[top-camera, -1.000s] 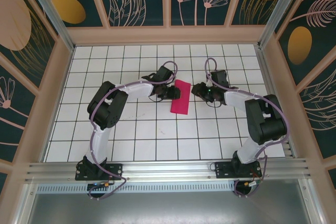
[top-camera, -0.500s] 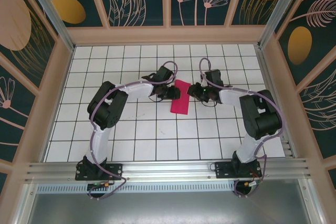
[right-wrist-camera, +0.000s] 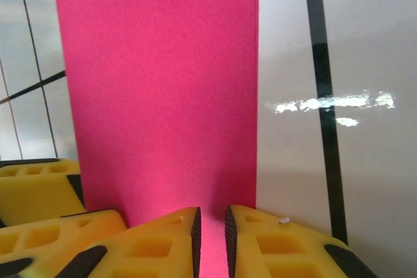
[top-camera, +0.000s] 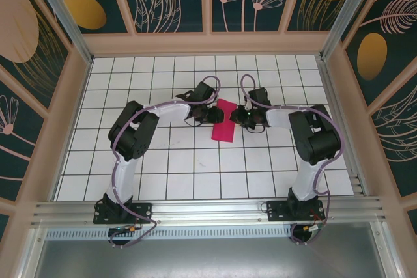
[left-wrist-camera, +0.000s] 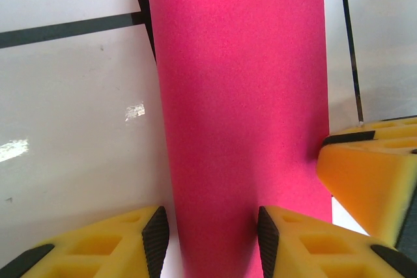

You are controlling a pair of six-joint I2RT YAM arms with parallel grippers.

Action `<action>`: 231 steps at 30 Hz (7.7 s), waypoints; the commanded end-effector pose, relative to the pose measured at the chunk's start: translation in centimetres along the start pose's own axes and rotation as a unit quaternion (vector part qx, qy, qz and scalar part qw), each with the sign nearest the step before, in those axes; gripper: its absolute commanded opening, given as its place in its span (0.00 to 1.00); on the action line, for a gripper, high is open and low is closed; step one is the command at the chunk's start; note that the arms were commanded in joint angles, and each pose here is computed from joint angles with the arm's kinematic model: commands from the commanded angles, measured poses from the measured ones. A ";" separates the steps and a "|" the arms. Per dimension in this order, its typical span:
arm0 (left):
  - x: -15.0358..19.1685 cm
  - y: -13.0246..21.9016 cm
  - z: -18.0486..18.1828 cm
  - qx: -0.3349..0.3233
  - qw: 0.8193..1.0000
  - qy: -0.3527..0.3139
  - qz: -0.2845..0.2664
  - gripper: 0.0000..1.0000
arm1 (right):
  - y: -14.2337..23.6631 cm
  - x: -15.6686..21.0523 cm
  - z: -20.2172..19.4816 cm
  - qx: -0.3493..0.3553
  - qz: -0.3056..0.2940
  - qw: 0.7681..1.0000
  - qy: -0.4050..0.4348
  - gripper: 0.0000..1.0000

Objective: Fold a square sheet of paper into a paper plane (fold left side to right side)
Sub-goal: Hold the square sheet of paper at the center of the table, then first fold the square sheet of paper in half at the center of the table, then hold the square sheet of paper at the center of the table, then first fold the square sheet of paper in half at the center of the table.

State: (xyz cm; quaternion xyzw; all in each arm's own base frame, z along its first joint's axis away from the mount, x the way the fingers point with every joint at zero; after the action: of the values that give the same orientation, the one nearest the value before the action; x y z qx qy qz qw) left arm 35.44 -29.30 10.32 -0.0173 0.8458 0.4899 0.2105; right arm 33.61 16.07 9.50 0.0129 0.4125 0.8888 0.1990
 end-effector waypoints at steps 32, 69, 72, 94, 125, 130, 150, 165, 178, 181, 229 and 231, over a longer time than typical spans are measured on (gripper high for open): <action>-0.3 2.6 -1.7 0.157 0.987 0.013 -0.010 0.37 | -1.6 1.3 -3.1 0.120 0.036 0.992 -0.003 0.21; 0.0 5.4 0.7 0.109 0.993 0.018 -0.042 0.28 | -1.9 1.3 -2.8 0.131 0.041 0.991 0.008 0.21; -0.4 4.2 0.6 0.124 0.992 0.021 -0.034 0.27 | -2.0 1.4 -2.9 0.132 0.043 0.990 0.008 0.22; -1.9 -1.8 2.1 0.060 0.998 0.025 -0.003 0.29 | -2.4 1.5 -3.0 0.153 0.052 0.987 0.016 0.22; -2.3 5.0 0.1 0.166 0.984 0.009 -0.066 0.31 | -2.4 1.4 -2.8 0.149 0.056 0.987 0.019 0.22; -1.1 2.2 0.3 0.153 0.987 0.018 -0.036 0.30 | -2.3 1.4 -2.8 0.150 0.056 0.987 0.019 0.22; 2.9 -1.8 2.2 0.075 0.996 0.040 0.014 0.30 | -0.3 -0.7 1.0 0.064 0.021 0.997 0.044 0.22; 3.2 -2.0 2.2 0.064 0.997 0.039 0.018 0.29 | -0.3 -3.8 4.4 -0.020 0.002 0.998 0.056 0.19; 2.5 -0.7 1.4 0.072 0.997 0.024 0.007 0.31 | -3.6 -3.6 2.0 0.044 0.031 0.998 0.043 0.19; 1.9 0.6 0.6 0.084 0.996 0.012 -0.005 0.33 | -4.0 -3.2 1.0 0.070 0.037 0.996 0.036 0.19; 7.0 0.8 -0.9 0.122 0.989 -0.073 0.026 0.34 | -4.8 -2.1 -0.5 0.100 0.055 0.993 0.018 0.20; 7.2 0.8 -1.1 0.125 0.989 -0.075 0.027 0.34 | -4.8 -2.1 -0.5 0.099 0.055 0.993 0.018 0.20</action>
State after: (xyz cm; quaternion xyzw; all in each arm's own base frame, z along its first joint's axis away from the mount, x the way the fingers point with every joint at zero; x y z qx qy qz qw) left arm 30.11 -28.60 9.36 0.0337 0.8777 0.3868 0.2808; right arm 38.77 18.37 9.66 -0.0171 0.4418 0.8816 0.1654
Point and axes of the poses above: each hand's point on the last joint's axis, 136 mm out from that joint toward the fingers, its own y axis back along the fingers, its own z axis along the line the jaws close on, x = y × z, the point moved 10 cm from there along y, back along the fingers, and after that the axes turned 7 degrees about -y, right-handed, at the moved point
